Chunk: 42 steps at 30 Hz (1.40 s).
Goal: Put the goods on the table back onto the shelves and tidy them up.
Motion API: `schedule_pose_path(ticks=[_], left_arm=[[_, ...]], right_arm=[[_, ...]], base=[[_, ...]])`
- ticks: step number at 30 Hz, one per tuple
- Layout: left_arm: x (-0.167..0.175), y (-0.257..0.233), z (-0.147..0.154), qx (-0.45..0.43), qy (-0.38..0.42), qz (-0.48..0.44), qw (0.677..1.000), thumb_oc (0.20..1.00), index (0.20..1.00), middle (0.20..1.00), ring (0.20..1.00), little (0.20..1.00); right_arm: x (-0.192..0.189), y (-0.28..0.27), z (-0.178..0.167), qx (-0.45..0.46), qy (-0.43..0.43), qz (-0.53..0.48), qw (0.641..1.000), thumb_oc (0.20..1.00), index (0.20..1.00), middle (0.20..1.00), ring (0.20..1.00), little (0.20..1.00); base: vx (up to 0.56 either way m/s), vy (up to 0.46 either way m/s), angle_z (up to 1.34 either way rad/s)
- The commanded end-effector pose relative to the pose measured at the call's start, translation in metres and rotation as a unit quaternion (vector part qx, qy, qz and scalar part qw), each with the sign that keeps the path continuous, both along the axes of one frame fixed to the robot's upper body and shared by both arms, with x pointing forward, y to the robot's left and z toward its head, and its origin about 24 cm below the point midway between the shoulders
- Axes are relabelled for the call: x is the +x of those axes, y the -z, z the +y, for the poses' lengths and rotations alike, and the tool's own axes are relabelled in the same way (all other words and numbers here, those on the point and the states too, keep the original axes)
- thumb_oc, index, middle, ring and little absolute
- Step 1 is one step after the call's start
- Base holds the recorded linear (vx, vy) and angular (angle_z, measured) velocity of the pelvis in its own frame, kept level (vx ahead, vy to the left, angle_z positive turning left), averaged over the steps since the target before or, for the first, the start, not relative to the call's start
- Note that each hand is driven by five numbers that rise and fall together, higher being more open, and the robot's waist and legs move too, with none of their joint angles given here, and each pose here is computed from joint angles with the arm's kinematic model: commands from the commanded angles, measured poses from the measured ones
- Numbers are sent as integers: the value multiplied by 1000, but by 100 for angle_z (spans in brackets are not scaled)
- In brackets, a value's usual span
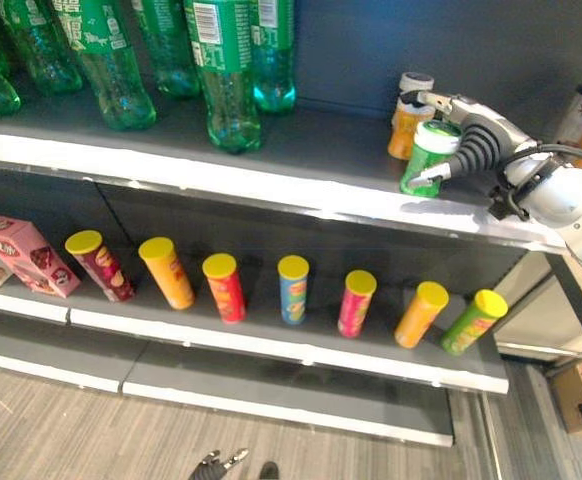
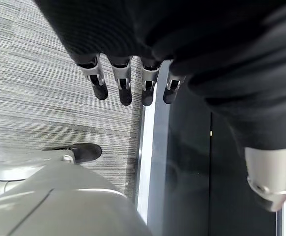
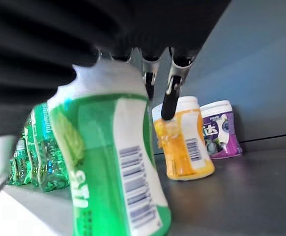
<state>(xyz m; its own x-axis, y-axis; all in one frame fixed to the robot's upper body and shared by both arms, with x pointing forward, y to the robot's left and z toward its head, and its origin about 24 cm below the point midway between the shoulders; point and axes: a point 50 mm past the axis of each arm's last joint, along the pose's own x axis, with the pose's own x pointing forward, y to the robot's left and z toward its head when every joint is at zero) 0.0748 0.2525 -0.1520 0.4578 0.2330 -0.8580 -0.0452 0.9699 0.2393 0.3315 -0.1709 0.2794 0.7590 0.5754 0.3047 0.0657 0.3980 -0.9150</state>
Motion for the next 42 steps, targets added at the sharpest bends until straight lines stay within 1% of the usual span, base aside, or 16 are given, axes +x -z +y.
schedule_pose_path(ticks=[1,7,10,17,20,21,23,29,33,35,36,37,38,40,41,42], left_arm=[[17,-9,21,27,-14,-19,999,1000,1000,1000,1000,1000],[19,-9,20,29,-23,-22,999,1000,1000,1000,1000,1000],[19,-7,17,25,-36,-19,999,1000,1000,1000,1000,1000],[20,-5,13,18,-29,-19,999,1000,1000,1000,1000,1000],[25,-5,7,15,-15,-25,999,1000,1000,1000,1000,1000],[31,-6,1,9,-2,-36,999,1000,1000,1000,1000,1000],[33,-6,1,6,2,-39,999,1000,1000,1000,1000,1000],[29,-5,-1,-4,8,-36,999,1000,1000,1000,1000,1000],[28,-5,0,-9,3,-37,999,1000,1000,1000,1000,1000],[26,-5,2,-10,16,-35,999,1000,1000,1000,1000,1000],[26,-5,2,-10,16,-35,999,1000,1000,1000,1000,1000],[25,-6,2,-8,27,-35,999,1000,1000,1000,1000,1000],[24,-4,-5,-22,40,-29,999,1000,1000,1000,1000,1000],[25,-2,-12,-36,58,-25,997,1000,1000,1000,1000,1000],[30,-2,-19,-47,73,-27,996,1000,1000,1000,1000,1000],[29,-1,-24,-51,82,-23,995,1000,1000,1000,1000,1000]], right_arm=[[-4,-40,3,15,6,-85,996,1000,1000,1000,1000,1000],[-27,-64,-1,33,-6,-167,985,1000,1000,1000,1000,1000],[-67,-74,-5,55,-44,-233,970,1000,1000,1000,1000,1000],[-85,-60,-17,69,-56,-223,971,1000,1000,1000,1000,1000],[-92,-45,-24,76,-63,-183,978,1000,1000,1000,1000,1000],[-95,-24,-29,115,-86,-115,983,1000,1000,1000,1000,1000],[-97,-12,-33,141,-104,-61,983,1000,1000,1000,1000,1000],[-109,40,-60,235,-113,135,956,1000,1000,1000,1000,1000],[-119,66,-75,263,-87,208,938,1000,1000,1000,1000,1000],[-128,99,-87,278,-64,317,904,1000,1000,1000,1000,1000],[-128,99,-87,278,-64,317,904,1000,1000,1000,1000,1000],[-131,119,-95,287,-39,368,884,1000,1000,1000,1000,1000],[-135,160,-105,298,4,449,842,1000,1000,1000,1000,1000],[-144,214,-114,323,59,530,782,1000,1000,1000,1000,1000],[-156,266,-114,324,109,595,727,1000,1000,1000,1000,1000],[-166,292,-109,334,126,625,694,1000,1000,1000,1000,1000]], base=[[3,6,-4],[5,10,-4],[18,27,-10],[0,28,-27],[-2,64,-50],[-14,105,-64],[-14,77,-52],[-7,30,-25],[1,4,-13],[4,1,-4],[3,-4,5],[0,0,0],[3,2,4],[-6,-2,11],[-19,-15,28],[-14,-29,34]])
